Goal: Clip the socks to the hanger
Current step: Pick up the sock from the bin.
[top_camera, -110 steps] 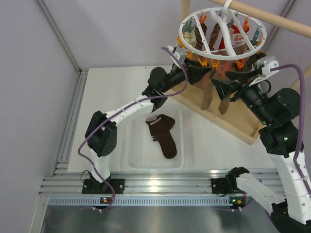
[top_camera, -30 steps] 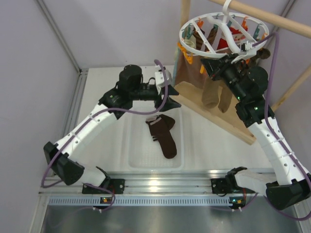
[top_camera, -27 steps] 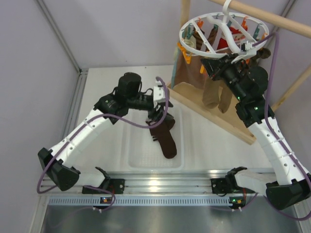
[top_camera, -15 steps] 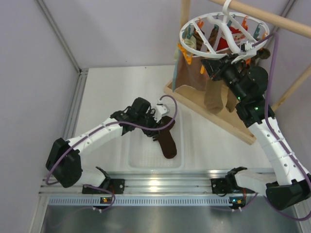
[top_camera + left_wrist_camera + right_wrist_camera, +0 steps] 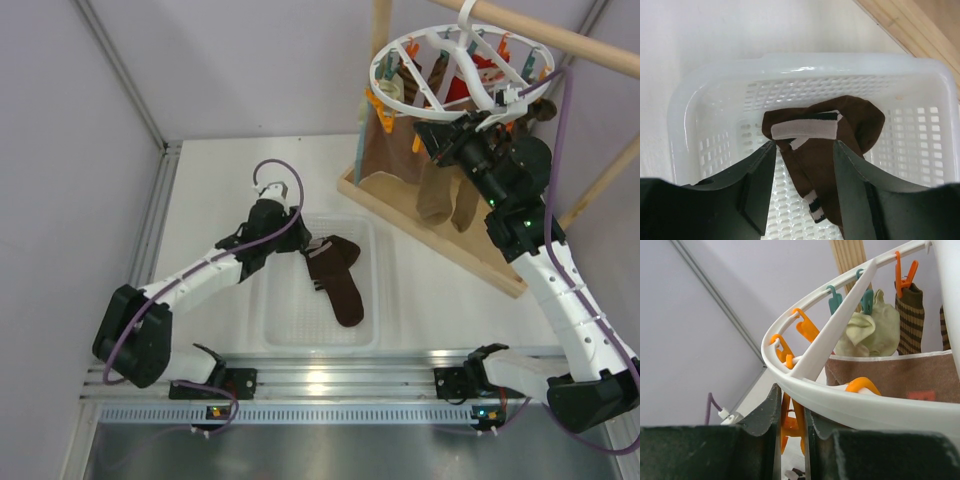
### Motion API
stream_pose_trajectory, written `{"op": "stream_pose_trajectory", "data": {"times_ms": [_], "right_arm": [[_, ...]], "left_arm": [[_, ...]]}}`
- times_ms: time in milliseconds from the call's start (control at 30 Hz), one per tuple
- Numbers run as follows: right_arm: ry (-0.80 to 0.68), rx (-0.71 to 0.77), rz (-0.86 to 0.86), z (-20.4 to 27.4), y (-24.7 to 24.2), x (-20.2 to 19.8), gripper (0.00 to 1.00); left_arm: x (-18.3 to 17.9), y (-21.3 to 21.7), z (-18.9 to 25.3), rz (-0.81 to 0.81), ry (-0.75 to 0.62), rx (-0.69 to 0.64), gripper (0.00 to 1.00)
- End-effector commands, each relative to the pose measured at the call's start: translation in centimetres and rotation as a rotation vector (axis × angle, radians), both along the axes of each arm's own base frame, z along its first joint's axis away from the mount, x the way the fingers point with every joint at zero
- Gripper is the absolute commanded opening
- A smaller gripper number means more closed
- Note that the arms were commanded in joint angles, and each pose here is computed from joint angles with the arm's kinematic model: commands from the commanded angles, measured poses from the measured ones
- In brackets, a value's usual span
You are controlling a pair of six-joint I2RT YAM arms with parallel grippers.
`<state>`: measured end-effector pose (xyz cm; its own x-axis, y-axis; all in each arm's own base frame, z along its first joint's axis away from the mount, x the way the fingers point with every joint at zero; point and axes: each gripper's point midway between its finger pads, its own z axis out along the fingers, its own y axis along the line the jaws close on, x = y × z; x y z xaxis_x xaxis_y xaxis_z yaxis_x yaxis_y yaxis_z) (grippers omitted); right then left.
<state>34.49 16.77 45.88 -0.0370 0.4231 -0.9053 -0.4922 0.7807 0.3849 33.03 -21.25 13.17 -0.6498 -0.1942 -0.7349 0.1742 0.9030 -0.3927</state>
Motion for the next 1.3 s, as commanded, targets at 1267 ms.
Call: {"op": "stream_pose_trajectory", "data": {"times_ms": [1267], "right_arm": [[0.010, -0.018, 0.036, -0.9, 0.2, -0.1, 0.00]], "left_arm": [[-1.7, -0.9, -1.0, -1.036, -0.431, 0.341, 0.49]]}}
